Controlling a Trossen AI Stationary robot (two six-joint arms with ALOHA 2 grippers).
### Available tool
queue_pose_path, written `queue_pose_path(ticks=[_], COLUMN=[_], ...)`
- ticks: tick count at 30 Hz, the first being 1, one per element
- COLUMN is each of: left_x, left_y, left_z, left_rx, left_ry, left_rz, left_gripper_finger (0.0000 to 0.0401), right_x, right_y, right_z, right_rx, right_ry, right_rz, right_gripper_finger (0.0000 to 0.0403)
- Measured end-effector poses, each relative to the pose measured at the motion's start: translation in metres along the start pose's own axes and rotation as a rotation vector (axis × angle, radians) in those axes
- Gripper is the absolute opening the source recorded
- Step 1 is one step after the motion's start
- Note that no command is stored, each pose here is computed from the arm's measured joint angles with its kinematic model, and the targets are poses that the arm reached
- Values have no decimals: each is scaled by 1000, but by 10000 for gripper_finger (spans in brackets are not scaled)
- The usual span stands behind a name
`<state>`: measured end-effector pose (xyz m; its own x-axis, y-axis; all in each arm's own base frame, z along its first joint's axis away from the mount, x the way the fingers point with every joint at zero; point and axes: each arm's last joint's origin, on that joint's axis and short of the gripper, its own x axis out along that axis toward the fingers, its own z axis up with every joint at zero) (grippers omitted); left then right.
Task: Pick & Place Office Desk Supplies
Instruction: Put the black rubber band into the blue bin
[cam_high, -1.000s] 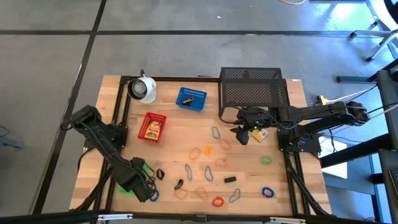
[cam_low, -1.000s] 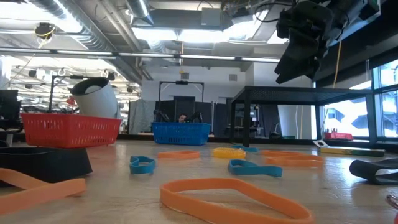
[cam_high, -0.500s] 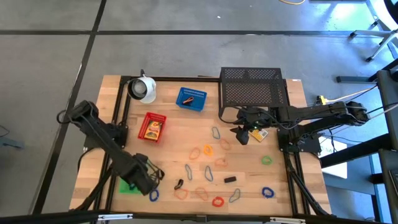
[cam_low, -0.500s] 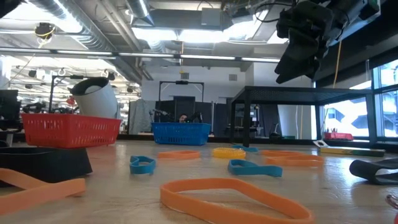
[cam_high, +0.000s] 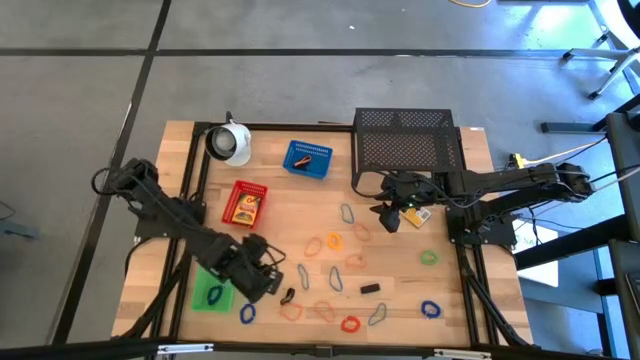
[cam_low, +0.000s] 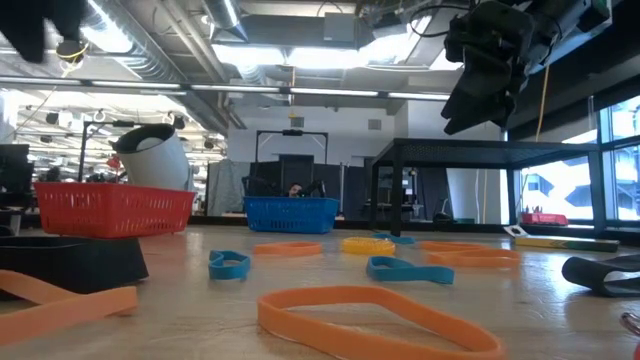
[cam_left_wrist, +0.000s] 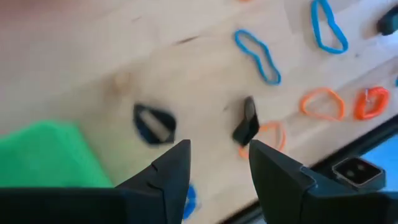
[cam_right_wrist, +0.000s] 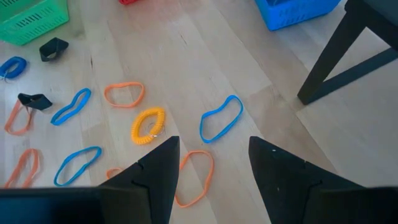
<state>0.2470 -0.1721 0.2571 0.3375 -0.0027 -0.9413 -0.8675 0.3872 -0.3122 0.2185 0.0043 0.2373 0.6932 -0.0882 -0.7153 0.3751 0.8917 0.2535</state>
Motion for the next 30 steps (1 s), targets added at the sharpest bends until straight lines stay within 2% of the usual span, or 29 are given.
queue_pose_path(ticks=[5, 12, 15, 20, 30], left_x=[30, 73, 86, 103, 134], left_y=[-15, -42, -47, -48, -43], left_z=[12, 14, 10, 4, 3], left_rx=[100, 422, 501, 509, 381], left_ry=[17, 98, 152, 221, 246], left_rz=[-2, -134, -176, -159, -53], left_gripper_finger=[159, 159, 160, 159, 156], right_x=[0, 0, 0, 0, 0], right_y=[0, 0, 0, 0, 0], right_z=[0, 0, 0, 0, 0], right_rx=[0, 0, -1, -1, -40], right_ry=[0, 0, 0, 0, 0], right_rz=[-1, -1, -1, -1, -3], right_gripper_finger=[194, 194, 194, 194, 194])
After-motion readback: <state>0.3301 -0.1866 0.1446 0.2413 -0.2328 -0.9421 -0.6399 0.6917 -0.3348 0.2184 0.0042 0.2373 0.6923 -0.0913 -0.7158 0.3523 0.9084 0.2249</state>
